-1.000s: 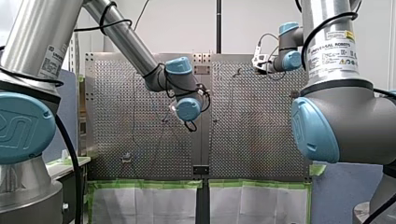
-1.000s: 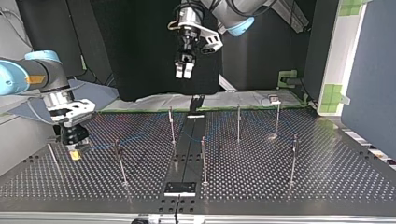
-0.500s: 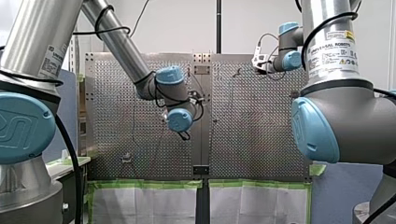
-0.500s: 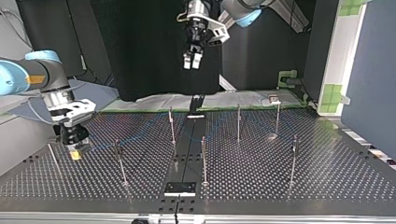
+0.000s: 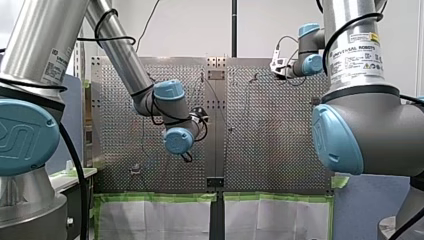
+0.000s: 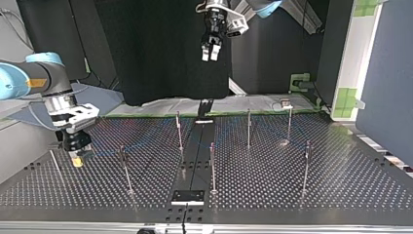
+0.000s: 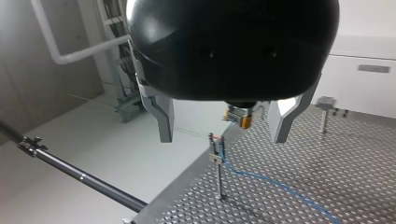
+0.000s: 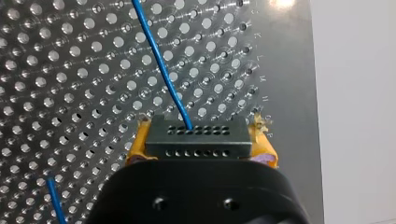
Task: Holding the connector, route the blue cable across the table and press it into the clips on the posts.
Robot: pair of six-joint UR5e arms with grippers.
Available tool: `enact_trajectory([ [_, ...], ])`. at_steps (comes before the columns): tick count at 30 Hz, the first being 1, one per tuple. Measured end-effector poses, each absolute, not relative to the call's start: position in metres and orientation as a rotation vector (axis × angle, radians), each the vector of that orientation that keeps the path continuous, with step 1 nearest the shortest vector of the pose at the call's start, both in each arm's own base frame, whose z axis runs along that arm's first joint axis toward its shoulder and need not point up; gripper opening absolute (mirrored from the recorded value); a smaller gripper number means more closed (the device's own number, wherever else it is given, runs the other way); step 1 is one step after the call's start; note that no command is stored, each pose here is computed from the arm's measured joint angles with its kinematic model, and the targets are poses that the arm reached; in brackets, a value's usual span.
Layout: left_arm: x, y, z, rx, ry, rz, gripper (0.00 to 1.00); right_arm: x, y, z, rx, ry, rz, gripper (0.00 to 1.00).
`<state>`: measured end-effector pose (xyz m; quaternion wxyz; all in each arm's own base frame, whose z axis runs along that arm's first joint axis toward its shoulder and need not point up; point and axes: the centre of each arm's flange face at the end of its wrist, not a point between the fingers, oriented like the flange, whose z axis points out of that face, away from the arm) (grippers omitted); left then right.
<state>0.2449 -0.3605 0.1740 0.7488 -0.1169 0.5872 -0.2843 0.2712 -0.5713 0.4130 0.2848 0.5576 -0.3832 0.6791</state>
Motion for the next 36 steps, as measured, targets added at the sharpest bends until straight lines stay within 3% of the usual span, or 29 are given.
enact_trajectory([
  [36,0.2365,-0.352,0.1647,-0.245,1.309,-0.607,1.0,0.2708,-0.5719,0.413,1.49,-1.026,1.815,0.0],
])
